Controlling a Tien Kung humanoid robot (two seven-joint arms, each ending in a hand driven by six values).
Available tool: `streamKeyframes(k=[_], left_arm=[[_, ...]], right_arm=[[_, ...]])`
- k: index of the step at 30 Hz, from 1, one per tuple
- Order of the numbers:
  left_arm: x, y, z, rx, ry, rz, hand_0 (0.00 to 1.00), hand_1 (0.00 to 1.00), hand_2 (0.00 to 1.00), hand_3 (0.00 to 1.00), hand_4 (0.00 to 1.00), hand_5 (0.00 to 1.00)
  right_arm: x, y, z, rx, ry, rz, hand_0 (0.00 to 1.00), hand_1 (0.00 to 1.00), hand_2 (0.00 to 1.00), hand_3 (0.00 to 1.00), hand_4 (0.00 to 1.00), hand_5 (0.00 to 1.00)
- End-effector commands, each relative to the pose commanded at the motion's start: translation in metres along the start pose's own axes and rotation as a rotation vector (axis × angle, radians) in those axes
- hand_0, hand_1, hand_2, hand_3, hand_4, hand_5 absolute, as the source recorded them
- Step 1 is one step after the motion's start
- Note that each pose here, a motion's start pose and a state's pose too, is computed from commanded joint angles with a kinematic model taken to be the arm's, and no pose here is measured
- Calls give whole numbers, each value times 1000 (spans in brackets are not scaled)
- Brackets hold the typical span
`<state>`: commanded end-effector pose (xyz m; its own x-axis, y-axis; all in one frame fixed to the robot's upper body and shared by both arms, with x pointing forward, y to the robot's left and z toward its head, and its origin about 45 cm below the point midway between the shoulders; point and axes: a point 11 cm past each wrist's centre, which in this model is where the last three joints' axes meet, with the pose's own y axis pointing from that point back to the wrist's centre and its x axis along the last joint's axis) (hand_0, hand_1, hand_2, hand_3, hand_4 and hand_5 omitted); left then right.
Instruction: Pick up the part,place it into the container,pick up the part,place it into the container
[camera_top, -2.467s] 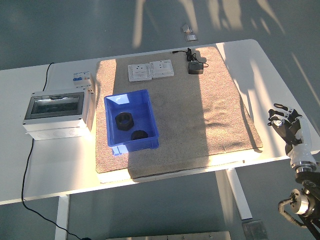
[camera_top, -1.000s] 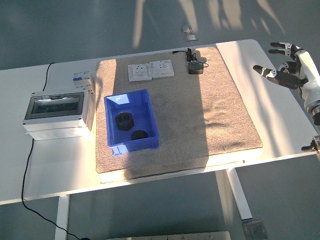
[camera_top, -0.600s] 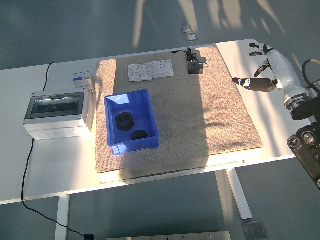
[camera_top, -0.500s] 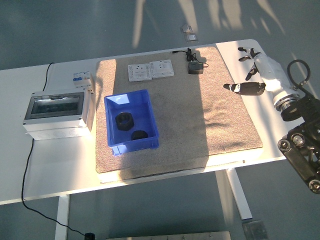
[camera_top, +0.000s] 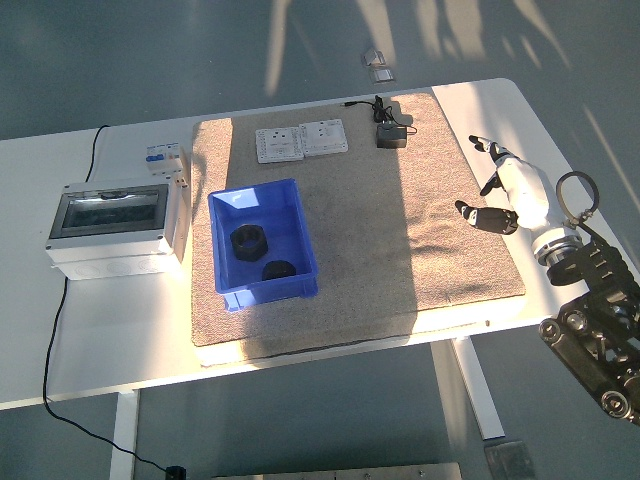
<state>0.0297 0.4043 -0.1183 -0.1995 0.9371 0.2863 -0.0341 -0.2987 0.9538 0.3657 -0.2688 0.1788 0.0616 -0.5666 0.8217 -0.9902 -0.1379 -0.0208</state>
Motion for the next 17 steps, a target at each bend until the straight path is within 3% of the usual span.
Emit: streamKeyframes(k=[4,5,17], left_arm=[[1,0,2,-1,-3,2,705,714,754,825,721,711],[1,0,1,0,-5,3,707,714,754,825,723,707],[5,0,-4,13,-13,10,709,714,754,816,684,714]], right_arm=[[-8,14,9,38,-107,10,998,964,975,947,871,448],[-8,16,10,50,-142,19,998,891,874,827,754,390],[16,22,0,184,-442,205,970,839,821,787,715,356]])
